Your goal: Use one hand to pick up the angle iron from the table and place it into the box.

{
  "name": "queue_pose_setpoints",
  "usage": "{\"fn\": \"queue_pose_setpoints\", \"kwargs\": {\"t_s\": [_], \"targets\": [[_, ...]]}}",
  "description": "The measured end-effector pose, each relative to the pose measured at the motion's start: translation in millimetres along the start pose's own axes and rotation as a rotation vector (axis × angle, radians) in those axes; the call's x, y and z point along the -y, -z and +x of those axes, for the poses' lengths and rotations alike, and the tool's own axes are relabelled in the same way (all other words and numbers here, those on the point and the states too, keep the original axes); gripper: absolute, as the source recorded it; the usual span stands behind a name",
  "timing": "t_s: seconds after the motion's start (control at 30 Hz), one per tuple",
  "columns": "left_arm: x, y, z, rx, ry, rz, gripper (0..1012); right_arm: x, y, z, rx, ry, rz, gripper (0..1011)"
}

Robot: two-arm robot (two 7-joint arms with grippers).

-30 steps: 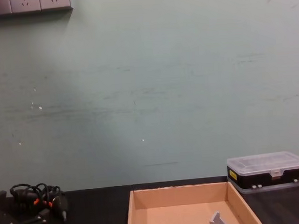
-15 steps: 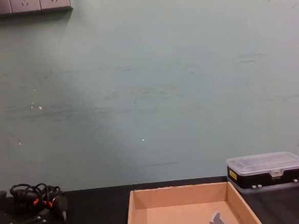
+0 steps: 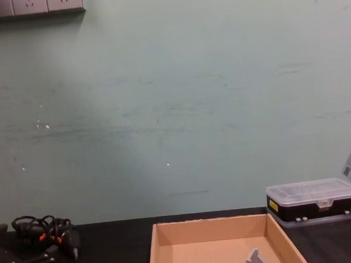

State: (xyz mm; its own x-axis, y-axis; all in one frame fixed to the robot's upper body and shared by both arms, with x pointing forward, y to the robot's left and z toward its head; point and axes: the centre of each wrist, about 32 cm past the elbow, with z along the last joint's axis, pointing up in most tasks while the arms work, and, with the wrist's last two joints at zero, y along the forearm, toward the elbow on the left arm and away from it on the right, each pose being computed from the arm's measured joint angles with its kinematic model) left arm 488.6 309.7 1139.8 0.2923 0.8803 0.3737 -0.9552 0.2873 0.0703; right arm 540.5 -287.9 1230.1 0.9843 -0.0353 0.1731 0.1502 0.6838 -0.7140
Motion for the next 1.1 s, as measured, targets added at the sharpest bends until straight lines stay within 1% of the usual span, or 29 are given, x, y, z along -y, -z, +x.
{"fn": "queue_pose_setpoints", "kwargs": {"t_s": [0.27, 0.37, 0.57, 0.63, 0.73, 0.77, 0.87, 0.93, 1.1], "targets": [[0.0, 0.0, 0.0, 0.0, 0.0, 0.0, 1000, -1.5, -0.2, 0.4, 0.016, -0.009, 0.001, 1000], [0.0, 0.0, 0.0, 0.0, 0.0, 0.0, 1000, -2.2, -0.1, 0.0, 0.019, -0.011, 0.0, 978], [0.0, 0.0, 0.0, 0.0, 0.0, 0.0, 1000, -3.5, 0.4, -0.8, 0.018, -0.01, 0.0, 836], [0.0, 0.0, 0.0, 0.0, 0.0, 0.0, 1000, -4.0, 0.7, -1.3, 0.017, -0.008, 0.001, 762], [0.0, 0.0, 0.0, 0.0, 0.0, 0.0, 1000, -4.2, 0.7, -1.7, 0.017, -0.003, 0.001, 687], [0.0, 0.0, 0.0, 0.0, 0.0, 0.0, 1000, -4.2, 0.8, -2.0, 0.016, -0.003, 0.001, 627], [0.0, 0.0, 0.0, 0.0, 0.0, 0.0, 1000, -4.0, 1.0, -2.6, 0.017, -0.002, 0.001, 567], [0.0, 0.0, 0.0, 0.0, 0.0, 0.0, 1000, -3.9, 1.1, -2.8, 0.017, -0.002, 0.001, 486], [0.0, 0.0, 0.0, 0.0, 0.0, 0.0, 1000, -3.2, 1.2, -3.9, 0.017, -0.002, 0.0, 330]]}}
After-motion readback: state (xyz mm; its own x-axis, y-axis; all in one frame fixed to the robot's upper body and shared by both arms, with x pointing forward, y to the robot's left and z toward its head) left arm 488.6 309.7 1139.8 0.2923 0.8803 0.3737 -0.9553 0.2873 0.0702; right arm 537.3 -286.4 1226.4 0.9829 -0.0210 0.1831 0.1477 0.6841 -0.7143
